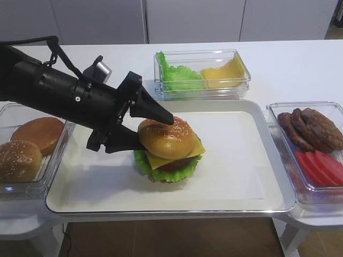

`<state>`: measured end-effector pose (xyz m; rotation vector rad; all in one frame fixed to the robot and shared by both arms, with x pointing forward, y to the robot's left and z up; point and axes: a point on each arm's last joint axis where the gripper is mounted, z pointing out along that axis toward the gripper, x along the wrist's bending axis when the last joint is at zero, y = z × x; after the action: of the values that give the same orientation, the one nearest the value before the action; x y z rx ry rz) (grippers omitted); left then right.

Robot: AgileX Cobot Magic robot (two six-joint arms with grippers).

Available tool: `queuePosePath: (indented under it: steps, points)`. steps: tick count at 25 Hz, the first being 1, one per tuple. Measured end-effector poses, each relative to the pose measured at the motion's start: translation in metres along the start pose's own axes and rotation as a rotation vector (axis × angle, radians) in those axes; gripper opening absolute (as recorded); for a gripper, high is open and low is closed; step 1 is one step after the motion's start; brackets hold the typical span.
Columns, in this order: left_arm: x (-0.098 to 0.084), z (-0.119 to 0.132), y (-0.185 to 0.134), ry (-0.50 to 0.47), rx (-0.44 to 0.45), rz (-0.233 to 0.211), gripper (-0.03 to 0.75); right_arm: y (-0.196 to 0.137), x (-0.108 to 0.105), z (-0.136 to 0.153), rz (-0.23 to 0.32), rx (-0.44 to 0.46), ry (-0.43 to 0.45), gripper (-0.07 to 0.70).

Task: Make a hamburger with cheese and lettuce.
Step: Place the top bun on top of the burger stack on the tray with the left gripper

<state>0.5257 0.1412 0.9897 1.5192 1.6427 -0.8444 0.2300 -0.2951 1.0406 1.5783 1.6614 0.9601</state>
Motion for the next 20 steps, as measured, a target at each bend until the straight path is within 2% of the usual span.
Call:
queuePosePath:
  steps: [10, 16, 20]
  points:
    - [0.0009, 0.0023, -0.0031, 0.033, 0.018, 0.019, 0.530, 0.0000, 0.0000, 0.0000, 0.000, 0.000, 0.000, 0.501]
    - [0.0012, 0.0019, -0.0037, 0.034, 0.026, 0.015, 0.534, 0.0000, 0.0000, 0.0000, 0.000, 0.000, 0.000, 0.501]
    - [-0.0009, -0.0010, -0.0053, 0.046, 0.025, 0.038, 0.551, 0.0000, 0.0000, 0.0000, 0.000, 0.000, 0.000, 0.501]
